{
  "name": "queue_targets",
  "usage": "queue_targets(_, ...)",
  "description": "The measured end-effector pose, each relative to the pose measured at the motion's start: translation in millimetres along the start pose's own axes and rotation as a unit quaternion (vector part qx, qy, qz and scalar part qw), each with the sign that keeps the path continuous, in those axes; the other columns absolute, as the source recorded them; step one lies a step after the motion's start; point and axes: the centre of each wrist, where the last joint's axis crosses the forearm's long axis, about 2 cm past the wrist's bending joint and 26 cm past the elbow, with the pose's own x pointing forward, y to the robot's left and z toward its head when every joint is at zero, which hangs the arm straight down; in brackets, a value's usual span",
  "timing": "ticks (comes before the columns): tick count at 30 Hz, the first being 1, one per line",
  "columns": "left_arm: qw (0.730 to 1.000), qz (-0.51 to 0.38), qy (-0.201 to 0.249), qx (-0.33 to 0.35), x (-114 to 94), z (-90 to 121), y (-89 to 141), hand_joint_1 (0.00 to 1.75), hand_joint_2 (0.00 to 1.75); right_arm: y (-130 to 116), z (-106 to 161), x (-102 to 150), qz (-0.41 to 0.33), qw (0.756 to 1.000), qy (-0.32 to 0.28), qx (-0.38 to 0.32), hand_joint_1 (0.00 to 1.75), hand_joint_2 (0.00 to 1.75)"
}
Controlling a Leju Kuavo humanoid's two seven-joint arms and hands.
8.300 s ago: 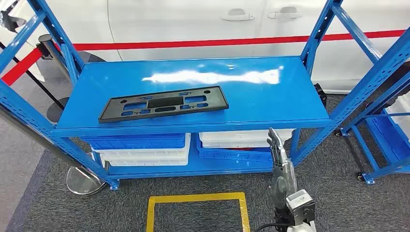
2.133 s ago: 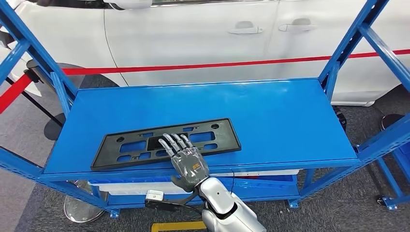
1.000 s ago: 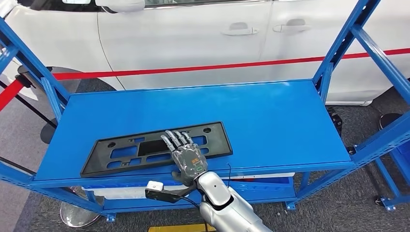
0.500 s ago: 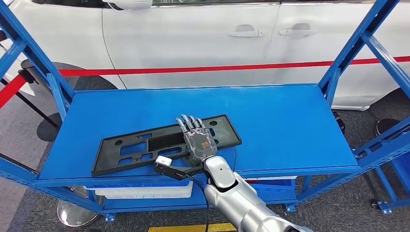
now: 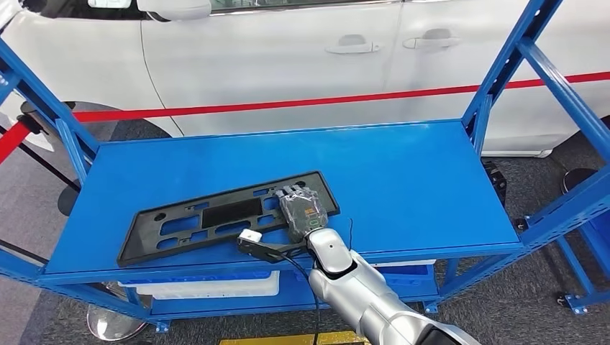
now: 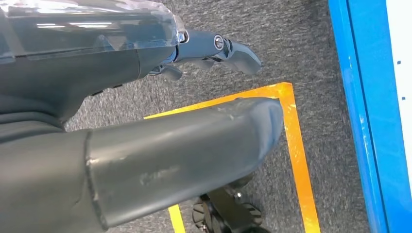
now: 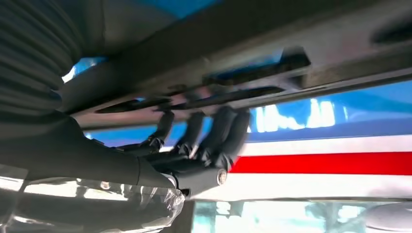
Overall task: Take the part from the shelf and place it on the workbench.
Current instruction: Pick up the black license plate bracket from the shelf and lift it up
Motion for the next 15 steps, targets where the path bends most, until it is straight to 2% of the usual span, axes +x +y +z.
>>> queue_targets(15,1.000,0.001,0.001,-0.003,-0.5,0.4,-2.2,0.00,0.00,0.9,-2.3,-5.8,0.030,0.999,-0.003,0.022,1.64,1.75)
